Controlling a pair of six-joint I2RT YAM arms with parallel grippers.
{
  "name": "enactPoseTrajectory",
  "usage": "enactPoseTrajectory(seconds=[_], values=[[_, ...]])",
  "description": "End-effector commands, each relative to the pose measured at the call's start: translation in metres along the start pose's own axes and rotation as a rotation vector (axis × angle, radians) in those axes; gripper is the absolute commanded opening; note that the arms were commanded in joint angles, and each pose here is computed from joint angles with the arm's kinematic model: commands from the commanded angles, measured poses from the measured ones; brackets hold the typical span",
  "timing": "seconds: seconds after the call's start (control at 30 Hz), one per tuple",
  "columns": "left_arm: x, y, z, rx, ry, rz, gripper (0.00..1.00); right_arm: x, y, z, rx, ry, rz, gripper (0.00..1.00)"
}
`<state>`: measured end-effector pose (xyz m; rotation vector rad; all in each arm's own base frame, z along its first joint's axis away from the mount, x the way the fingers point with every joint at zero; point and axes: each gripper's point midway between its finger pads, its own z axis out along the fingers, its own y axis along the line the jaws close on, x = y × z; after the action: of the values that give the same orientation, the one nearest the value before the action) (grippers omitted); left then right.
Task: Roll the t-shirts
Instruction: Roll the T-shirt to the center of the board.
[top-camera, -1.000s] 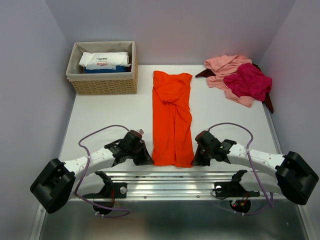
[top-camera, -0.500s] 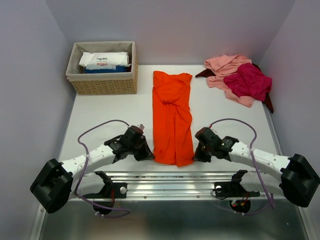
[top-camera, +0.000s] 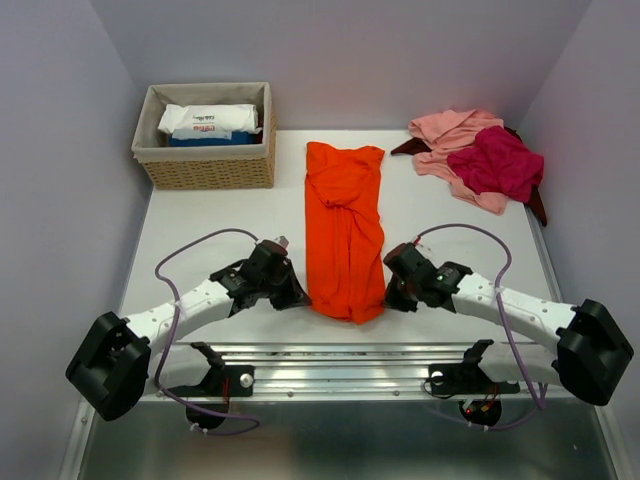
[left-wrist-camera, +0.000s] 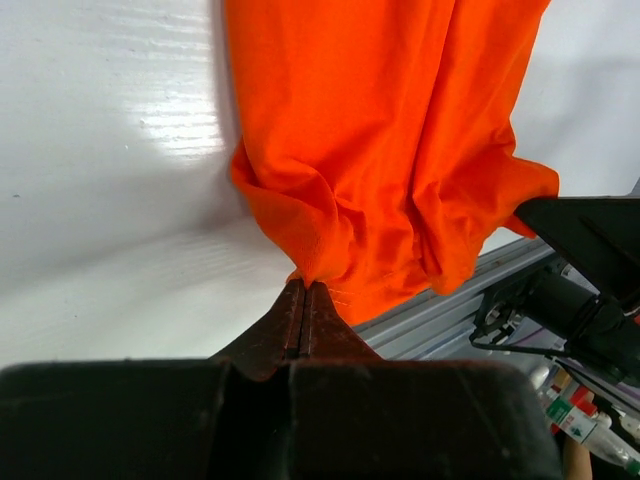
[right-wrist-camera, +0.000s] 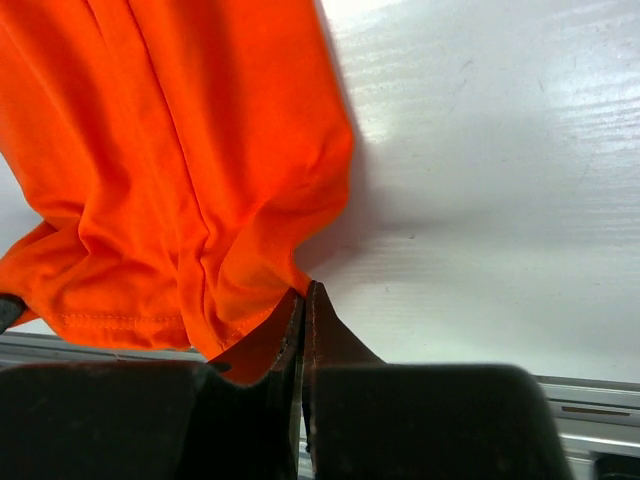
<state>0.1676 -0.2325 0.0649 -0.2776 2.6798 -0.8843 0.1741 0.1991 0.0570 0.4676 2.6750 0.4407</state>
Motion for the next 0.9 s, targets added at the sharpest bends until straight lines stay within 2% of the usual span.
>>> enactPoseTrajectory(seconds=[0.0,0.3,0.87], values=[[-0.02,-0.013,-0.002,0.022,-0.055,0.007,0.0,-0.02,0.014,-0.005,-0.005,-0.076,-0.014,0.01],[-0.018,-0.009,0.003,0.024,-0.041,-0.011,0.0,-0.024,0.016,-0.005,-0.001,-0.091,-0.012,0.01],[-0.057,-0.013,0.016,0.008,-0.114,-0.04,0.0,-0.054,0.028,0.008,0.045,-0.157,-0.053,0.01]])
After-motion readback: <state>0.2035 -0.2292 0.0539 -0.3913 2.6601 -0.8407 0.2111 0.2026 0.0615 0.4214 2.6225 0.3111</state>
